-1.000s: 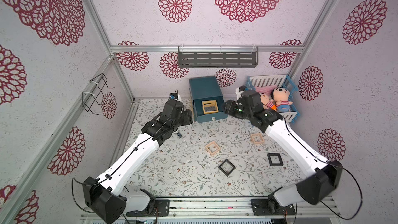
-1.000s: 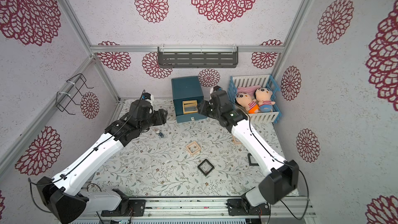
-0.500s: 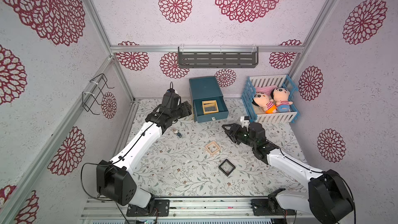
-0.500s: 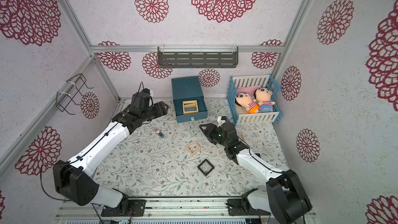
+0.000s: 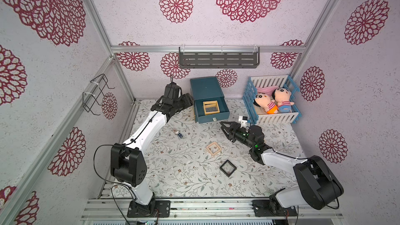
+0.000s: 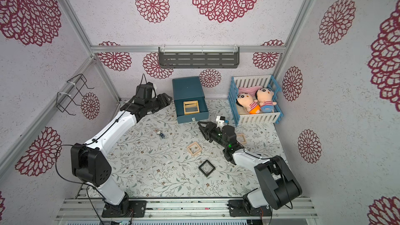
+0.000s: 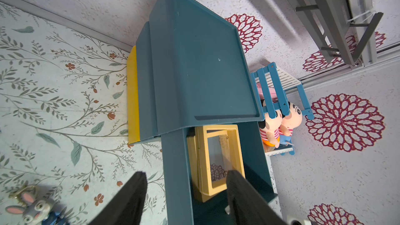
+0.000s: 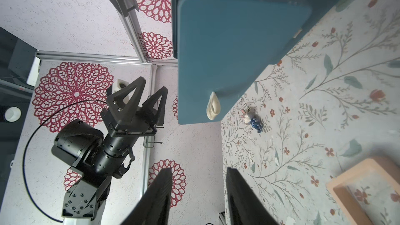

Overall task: Place the brooch boxes into the drawer by color
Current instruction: Close the drawer in the storage box.

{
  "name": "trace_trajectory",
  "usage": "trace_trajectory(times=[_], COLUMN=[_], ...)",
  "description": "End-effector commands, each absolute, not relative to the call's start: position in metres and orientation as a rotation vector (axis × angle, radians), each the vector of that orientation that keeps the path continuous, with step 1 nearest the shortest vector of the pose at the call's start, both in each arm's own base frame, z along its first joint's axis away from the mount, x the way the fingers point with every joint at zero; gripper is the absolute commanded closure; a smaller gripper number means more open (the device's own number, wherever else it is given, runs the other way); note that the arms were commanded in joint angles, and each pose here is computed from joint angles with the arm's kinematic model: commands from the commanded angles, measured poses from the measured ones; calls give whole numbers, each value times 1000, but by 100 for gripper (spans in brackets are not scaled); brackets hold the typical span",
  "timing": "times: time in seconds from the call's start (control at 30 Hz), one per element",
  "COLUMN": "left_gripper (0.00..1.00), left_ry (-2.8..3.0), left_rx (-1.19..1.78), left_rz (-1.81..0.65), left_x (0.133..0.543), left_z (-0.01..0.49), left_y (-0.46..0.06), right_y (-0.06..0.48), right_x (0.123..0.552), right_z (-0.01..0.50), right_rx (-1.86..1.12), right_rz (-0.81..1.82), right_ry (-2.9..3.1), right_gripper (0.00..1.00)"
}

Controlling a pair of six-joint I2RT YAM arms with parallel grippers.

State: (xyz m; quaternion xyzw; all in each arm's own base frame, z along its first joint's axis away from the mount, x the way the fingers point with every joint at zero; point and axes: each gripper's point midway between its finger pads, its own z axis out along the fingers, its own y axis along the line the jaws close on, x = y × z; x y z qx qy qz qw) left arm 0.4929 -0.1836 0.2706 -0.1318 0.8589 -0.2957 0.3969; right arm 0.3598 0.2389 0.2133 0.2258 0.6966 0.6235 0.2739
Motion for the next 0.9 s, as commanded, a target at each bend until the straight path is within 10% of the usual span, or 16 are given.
trace_trajectory(times=[0.0, 0.87], left_gripper=[35, 42], left_ry=[2117, 2189], left_rx=[-332, -338], left_rz=[-805, -893], left_x=[513, 582], left_z=[285, 237], left_y=[-185, -211], right_y=[247, 255], right_x=[361, 376], right_z=[239, 224], right_rx=[553, 652], right_rz=[1771, 1826], right_ry=[1786, 1759], right_gripper=[53, 52])
